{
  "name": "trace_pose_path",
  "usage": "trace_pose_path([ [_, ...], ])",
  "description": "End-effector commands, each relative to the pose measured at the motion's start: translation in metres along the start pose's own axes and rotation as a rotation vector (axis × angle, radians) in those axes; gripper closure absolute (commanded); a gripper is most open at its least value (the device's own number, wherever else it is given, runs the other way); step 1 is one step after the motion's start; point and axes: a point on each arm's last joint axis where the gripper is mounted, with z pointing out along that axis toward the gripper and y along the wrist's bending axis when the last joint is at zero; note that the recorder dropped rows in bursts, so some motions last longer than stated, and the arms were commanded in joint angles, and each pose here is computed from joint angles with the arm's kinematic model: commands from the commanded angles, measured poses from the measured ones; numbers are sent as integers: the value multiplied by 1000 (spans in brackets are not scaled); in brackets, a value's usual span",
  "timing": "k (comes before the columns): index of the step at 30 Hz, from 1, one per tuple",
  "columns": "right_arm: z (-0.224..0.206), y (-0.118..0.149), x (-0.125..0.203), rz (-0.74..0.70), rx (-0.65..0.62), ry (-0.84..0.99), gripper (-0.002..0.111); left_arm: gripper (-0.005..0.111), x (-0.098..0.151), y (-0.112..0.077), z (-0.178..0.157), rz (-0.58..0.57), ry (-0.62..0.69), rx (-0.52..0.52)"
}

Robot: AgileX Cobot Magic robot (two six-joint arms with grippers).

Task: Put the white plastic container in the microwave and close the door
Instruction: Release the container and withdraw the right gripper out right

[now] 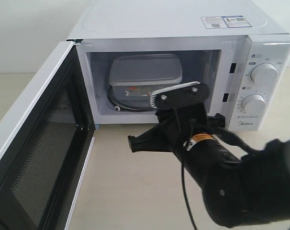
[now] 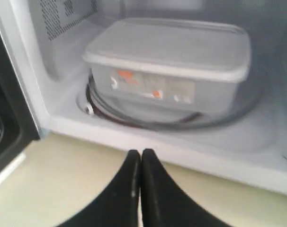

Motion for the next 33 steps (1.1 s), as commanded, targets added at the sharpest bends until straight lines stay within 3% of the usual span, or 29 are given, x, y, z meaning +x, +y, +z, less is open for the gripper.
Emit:
trace_pose_path([
  [1, -34, -14, -7, -67, -15, 97, 108, 103, 1, 0, 0, -10, 2, 3],
  [5, -57, -16, -11, -67, -109, 229, 108, 103, 1, 0, 0, -10, 2, 3],
  [11, -90, -2, -18, -33, -405, 385, 108, 103, 1, 0, 0, -10, 2, 3],
  [14, -99, 2, -20, -25, -475, 420, 108, 103, 1, 0, 0, -10, 2, 3],
  [27, -100, 1, -22, -25, -471, 405, 108, 103, 1, 0, 0, -10, 2, 3],
  [33, -114, -4, -39, -84, -514, 303, 108, 103, 1, 0, 0, -10, 2, 3],
])
